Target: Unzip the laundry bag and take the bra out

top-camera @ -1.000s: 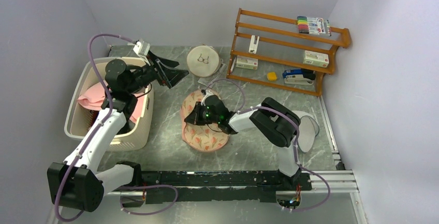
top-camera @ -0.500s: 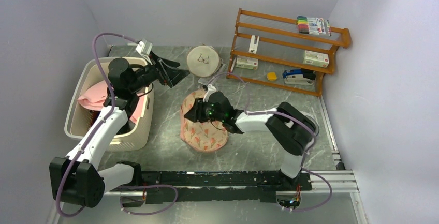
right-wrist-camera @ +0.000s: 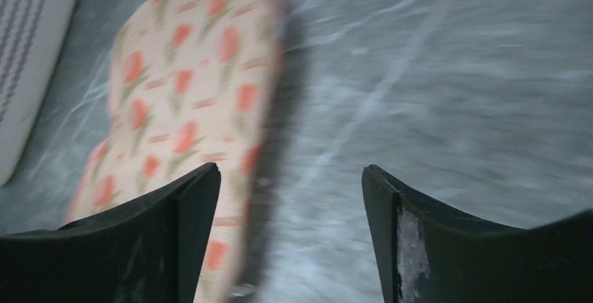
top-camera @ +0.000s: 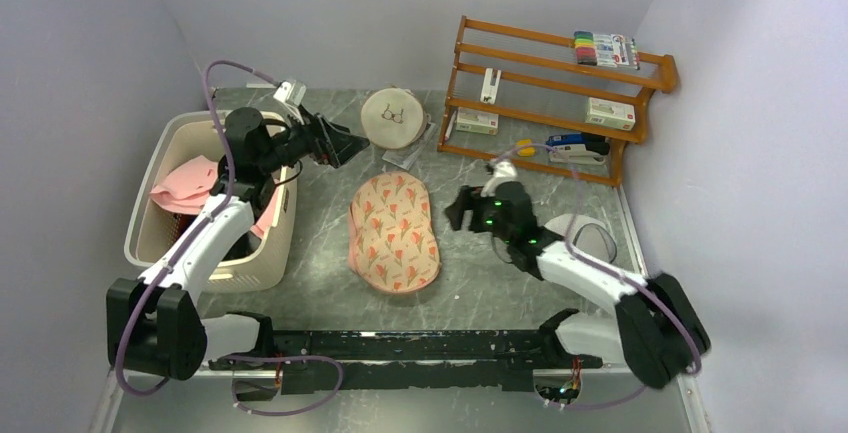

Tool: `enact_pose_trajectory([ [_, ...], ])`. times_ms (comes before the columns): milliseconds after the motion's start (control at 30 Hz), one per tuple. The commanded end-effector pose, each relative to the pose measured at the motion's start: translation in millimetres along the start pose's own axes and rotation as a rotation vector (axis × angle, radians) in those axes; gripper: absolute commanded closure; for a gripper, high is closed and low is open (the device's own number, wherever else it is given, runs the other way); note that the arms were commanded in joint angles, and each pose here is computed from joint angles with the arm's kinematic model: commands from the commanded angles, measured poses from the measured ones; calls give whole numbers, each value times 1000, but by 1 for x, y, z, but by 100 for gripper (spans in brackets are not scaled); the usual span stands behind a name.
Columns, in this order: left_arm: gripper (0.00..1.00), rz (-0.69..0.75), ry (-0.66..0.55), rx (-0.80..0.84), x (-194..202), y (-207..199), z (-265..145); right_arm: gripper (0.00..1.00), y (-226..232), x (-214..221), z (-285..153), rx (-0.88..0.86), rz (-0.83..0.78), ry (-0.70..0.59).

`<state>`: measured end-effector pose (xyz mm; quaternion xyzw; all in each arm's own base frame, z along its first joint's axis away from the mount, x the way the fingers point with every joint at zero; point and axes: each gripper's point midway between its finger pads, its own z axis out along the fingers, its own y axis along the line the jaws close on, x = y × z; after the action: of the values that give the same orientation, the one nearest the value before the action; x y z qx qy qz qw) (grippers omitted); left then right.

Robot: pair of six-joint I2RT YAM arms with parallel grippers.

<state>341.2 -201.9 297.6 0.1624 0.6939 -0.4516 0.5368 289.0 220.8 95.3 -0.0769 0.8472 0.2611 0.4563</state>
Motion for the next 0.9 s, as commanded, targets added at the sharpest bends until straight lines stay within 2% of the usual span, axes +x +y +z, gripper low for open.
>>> enact_pose_trajectory([
  [0,1,30,-6,-39,-8,11,5,21,-62,-24,-42,153,-15,-80],
  [133,1,45,6,-88,-4,21,6,4,-87,-46,-74,218,46,-169],
  [267,1,132,18,-253,-6,35,0,0,-80,-77,-96,219,8,-214],
  [367,1,230,-13,-416,-23,35,-15,0,-70,-110,-119,238,-15,-282],
  [533,1,400,-169,-590,-59,4,-57,0,-40,-171,-166,206,-36,-438],
  [700,1,457,-367,-705,-119,-28,-120,0,-26,-229,-233,295,-40,-614],
  [867,1,477,-507,-730,-179,-75,-174,0,4,-265,-296,239,-54,-802],
])
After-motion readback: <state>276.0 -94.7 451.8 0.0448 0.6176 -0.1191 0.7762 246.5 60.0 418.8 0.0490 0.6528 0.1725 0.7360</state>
